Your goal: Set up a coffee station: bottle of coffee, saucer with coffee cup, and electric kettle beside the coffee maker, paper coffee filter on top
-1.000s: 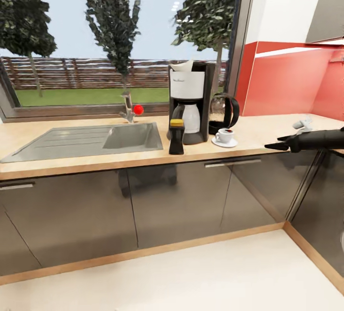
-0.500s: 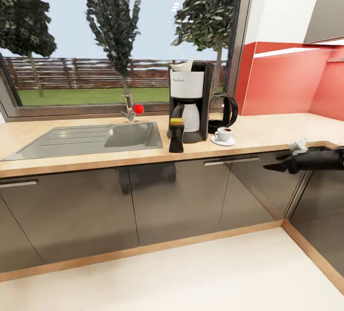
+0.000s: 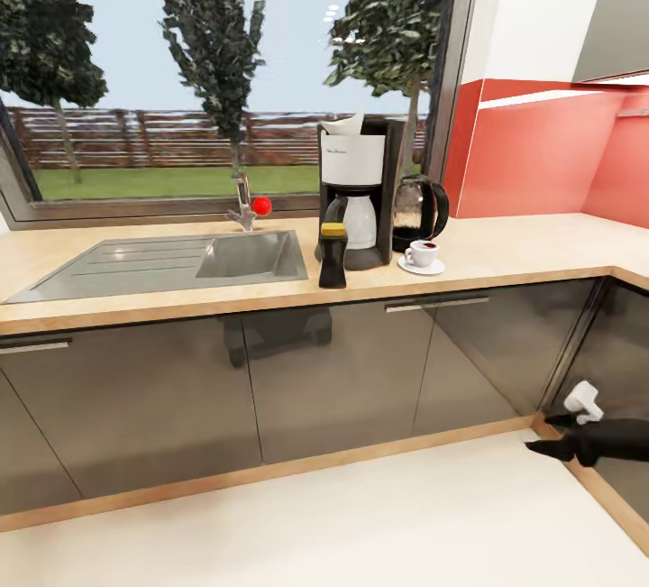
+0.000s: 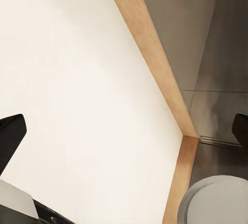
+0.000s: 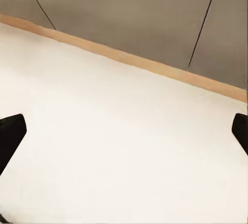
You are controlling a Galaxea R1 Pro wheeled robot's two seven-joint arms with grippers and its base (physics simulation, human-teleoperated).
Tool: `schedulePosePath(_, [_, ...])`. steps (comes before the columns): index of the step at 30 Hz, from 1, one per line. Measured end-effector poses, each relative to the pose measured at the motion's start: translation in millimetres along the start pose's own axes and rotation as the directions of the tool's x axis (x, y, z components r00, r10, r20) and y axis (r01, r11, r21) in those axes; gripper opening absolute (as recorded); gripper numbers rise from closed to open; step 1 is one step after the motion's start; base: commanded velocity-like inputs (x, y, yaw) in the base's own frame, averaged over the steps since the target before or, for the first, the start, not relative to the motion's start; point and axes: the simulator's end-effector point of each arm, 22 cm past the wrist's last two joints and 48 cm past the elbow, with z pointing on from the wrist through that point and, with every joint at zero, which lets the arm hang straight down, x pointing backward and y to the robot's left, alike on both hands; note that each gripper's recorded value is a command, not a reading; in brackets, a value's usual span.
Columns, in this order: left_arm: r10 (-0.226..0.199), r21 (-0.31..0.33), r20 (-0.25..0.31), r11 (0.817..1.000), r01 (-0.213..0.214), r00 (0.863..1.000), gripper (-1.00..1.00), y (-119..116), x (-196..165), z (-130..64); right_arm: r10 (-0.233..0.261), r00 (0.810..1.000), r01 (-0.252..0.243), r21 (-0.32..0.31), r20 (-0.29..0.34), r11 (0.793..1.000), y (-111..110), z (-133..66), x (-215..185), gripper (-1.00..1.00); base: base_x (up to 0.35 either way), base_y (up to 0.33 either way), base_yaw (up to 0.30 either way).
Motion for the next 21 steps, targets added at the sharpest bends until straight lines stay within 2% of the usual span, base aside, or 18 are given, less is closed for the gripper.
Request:
schedulePosePath(6, [-0.001, 0.0, 0.001, 1.0, 0.001, 1.0, 1.0, 0.0, -0.1, 0.0, 0.051, 0.997, -0.057, -0.092, -0.06, 0.994, 20.1, 22.6, 113.2, 1.0, 0.0, 0.0, 0.0])
schedulePosePath(8, [-0.001, 0.0, 0.001, 1.0, 0.001, 1.0, 1.0, 0.1, -0.1, -0.2, 0.085, 0.994, -0.093, -0.115, -0.072, 0.989, 31.6, 37.6, 160.0, 1.0, 0.0, 0.0, 0.0])
schedulePosePath(9, [0.0, -0.001, 0.001, 1.0, 0.0, 1.0, 1.0, 0.2, -0.1, -0.2, 0.053, 0.995, -0.052, 0.018, -0.083, 0.999, 14.8, 52.4, 207.6, 1.0, 0.0, 0.0, 0.0])
schedulePosePath(10, [0.0, -0.001, 0.001, 1.0, 0.0, 1.0, 1.0, 0.3, -0.1, -0.2, 0.184, 0.973, -0.193, -0.057, -0.137, 0.98, 61.7, 77.3, 265.0, 1.0, 0.0, 0.0, 0.0])
schedulePosePath(11, [-0.001, -0.001, 0.001, 1.0, 0.001, 1.0, 1.0, 0.4, -0.1, -0.3, 0.2, 0.964, -0.212, -0.052, -0.174, 0.976, 82.0, 87.8, 297.7, 1.0, 0.0, 0.0, 0.0])
schedulePosePath(14, [-0.001, -0.001, 0.001, 1.0, 0.001, 1.0, 1.0, 0.4, -0.1, -0.3, 0.182, 0.959, -0.194, -0.034, -0.218, 0.98, 99.7, 96.5, 328.1, 1.0, 0.0, 0.0, 0.0])
schedulePosePath(15, [-0.001, -0.001, 0.001, 1.0, 0.001, 1.0, 1.0, 0.5, 0.0, -0.3, 0.169, 0.954, -0.184, -0.039, -0.249, 0.982, 114.5, 102.2, 344.1, 1.0, 0.0, 0.0, 0.0])
schedulePosePath(17, [-0.001, -0.001, 0.0, 1.0, 0.001, 1.0, 1.0, 0.4, 0.5, -0.3, 0.158, 0.949, -0.174, -0.035, -0.274, 0.984, 130.9, 111.9, 357.8, 1.0, 0.0, 0.0, 0.0])
schedulePosePath(20, [-0.001, -0.001, -0.001, 1.0, 0.001, 1.0, 1.0, 0.3, 0.8, -0.2, 0.154, 0.946, -0.162, -0.005, -0.284, 0.987, 136.1, 119.5, 365.3, 1.0, 0.0, 0.0, 0.0])
schedulePosePath(21, [-0.001, -0.001, -0.001, 1.0, 0.001, 1.0, 1.0, 0.2, 1.1, -0.1, 0.151, 0.943, -0.145, 0.042, -0.297, 0.988, 135.4, 122.7, 374.9, 1.0, 0.0, 0.0, 0.0])
